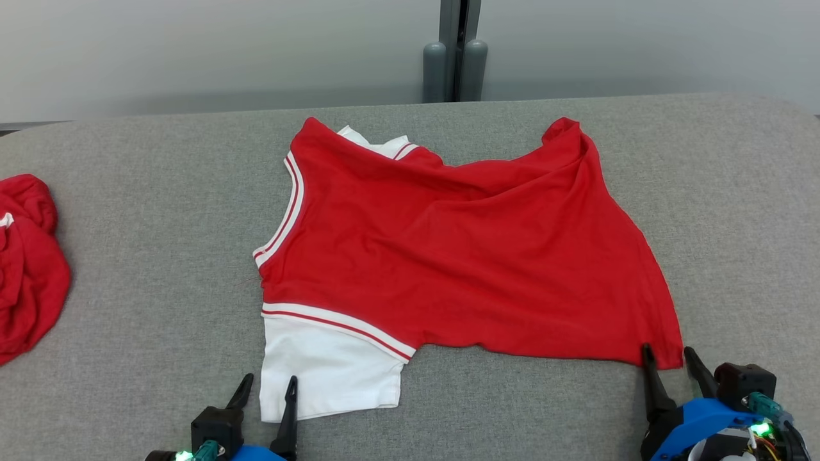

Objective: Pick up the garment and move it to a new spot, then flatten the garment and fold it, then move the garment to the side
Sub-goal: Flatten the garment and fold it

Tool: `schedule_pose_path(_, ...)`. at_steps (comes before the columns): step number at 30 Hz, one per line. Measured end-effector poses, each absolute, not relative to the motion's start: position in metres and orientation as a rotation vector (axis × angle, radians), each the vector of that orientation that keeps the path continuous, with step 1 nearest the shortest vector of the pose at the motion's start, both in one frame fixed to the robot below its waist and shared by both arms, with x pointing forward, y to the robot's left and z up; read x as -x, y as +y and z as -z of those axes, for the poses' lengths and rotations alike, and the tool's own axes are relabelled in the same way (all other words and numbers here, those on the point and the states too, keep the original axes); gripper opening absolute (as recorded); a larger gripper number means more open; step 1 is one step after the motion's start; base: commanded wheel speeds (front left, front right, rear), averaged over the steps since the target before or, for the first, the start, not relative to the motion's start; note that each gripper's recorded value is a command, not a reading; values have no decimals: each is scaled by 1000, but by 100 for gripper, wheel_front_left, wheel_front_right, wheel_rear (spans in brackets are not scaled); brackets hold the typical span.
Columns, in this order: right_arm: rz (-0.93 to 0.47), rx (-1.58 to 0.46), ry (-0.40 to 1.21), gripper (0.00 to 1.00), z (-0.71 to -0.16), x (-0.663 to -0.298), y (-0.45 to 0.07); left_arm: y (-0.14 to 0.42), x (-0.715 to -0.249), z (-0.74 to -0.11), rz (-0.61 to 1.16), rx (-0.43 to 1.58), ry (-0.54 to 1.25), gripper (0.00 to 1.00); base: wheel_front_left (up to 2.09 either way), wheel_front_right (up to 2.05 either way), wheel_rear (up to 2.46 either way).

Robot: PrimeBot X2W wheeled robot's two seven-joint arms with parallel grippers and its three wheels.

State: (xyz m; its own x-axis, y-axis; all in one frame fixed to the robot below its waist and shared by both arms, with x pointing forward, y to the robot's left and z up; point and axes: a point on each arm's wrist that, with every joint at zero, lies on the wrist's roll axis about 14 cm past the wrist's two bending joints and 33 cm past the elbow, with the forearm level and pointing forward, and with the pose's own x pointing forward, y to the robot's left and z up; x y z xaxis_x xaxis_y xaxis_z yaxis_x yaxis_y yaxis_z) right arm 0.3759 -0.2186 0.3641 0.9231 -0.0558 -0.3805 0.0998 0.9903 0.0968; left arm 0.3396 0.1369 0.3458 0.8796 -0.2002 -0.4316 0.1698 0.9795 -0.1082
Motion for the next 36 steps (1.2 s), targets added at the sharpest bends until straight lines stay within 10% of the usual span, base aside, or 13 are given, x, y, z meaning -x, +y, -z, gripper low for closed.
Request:
schedule_pose_path(3, 70, -121, 407, 100, -359, -373, -214, 132, -337, -343, 210, 73, 469, 100, 0, 0, 0)
schedule_pose_path(5, 66, -125, 409, 24, -359, -374, -212, 120, -335, -344, 246, 88, 471, 94, 0, 0, 0)
schedule_pose_path(6, 61, -126, 408, 0, -359, -374, -211, 115, -333, -343, 258, 96, 474, 49, 0, 0, 0)
schedule_pose_path(8, 47, -128, 403, 0, -361, -376, -207, 112, -334, -344, 272, 100, 473, 0, 0, 0, 0)
schedule_pose_path(23, -15, -95, 152, 0, -432, -422, -203, 119, -406, -433, 265, 131, 153, 0, 0, 0, 0)
schedule_pose_path(36, -163, 62, -150, 0, -554, -590, -187, 97, -601, -552, 402, 5, -178, 0, 0, 0, 0)
